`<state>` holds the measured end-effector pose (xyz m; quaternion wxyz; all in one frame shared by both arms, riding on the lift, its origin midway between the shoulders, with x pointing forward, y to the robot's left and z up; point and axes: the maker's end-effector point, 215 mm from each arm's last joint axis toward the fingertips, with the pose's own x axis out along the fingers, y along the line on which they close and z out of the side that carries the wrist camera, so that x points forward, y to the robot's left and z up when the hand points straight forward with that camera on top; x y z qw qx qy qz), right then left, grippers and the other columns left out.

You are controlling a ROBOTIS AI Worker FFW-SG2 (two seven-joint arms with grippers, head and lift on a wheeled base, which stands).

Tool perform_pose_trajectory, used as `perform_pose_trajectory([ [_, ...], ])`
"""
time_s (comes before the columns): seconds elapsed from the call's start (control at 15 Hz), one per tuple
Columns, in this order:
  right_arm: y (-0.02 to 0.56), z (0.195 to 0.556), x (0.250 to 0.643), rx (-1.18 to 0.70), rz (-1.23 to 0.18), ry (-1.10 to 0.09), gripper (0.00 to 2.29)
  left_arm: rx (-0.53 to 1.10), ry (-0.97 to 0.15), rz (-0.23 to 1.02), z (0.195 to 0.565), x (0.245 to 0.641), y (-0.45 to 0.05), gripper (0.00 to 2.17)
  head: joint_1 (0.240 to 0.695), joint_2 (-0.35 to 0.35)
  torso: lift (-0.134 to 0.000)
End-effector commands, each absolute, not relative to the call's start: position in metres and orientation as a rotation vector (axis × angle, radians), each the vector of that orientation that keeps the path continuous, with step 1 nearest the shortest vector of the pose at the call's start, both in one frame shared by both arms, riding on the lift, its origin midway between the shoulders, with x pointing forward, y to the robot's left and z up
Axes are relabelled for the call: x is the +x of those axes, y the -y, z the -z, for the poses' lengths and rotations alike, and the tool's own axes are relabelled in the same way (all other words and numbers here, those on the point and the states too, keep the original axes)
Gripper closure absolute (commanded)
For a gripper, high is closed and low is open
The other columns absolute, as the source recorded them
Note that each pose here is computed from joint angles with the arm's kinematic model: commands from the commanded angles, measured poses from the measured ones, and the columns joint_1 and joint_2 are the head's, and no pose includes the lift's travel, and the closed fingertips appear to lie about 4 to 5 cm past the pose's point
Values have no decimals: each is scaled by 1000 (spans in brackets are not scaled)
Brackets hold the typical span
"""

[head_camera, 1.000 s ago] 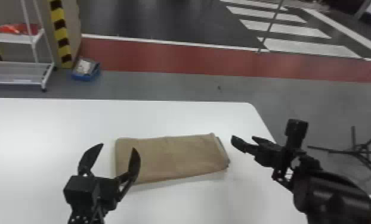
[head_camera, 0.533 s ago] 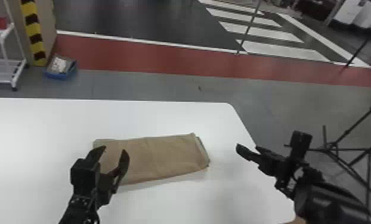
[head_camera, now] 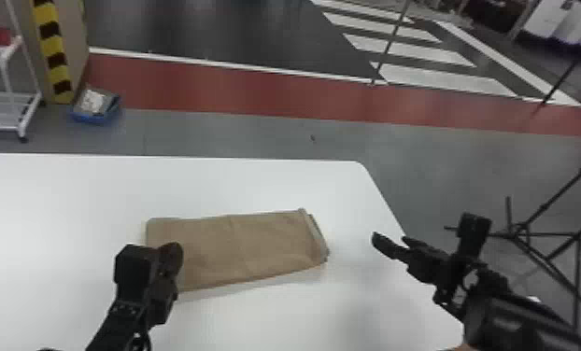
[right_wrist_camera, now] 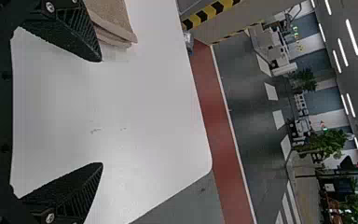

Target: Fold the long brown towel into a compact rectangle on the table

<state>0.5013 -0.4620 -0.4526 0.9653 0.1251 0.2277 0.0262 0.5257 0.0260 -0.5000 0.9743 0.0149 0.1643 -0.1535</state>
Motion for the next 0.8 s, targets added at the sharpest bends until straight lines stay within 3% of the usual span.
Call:
perform_pose_trajectory([
  [0.0,462,453,502,247,-53,-458,87,30,-346,304,506,525,-28,1713,695,-350,-57],
  [0.73,436,453,510,273,-102,-489,87,83,-377,268,522,569,-54,1713,695,-350,-57],
])
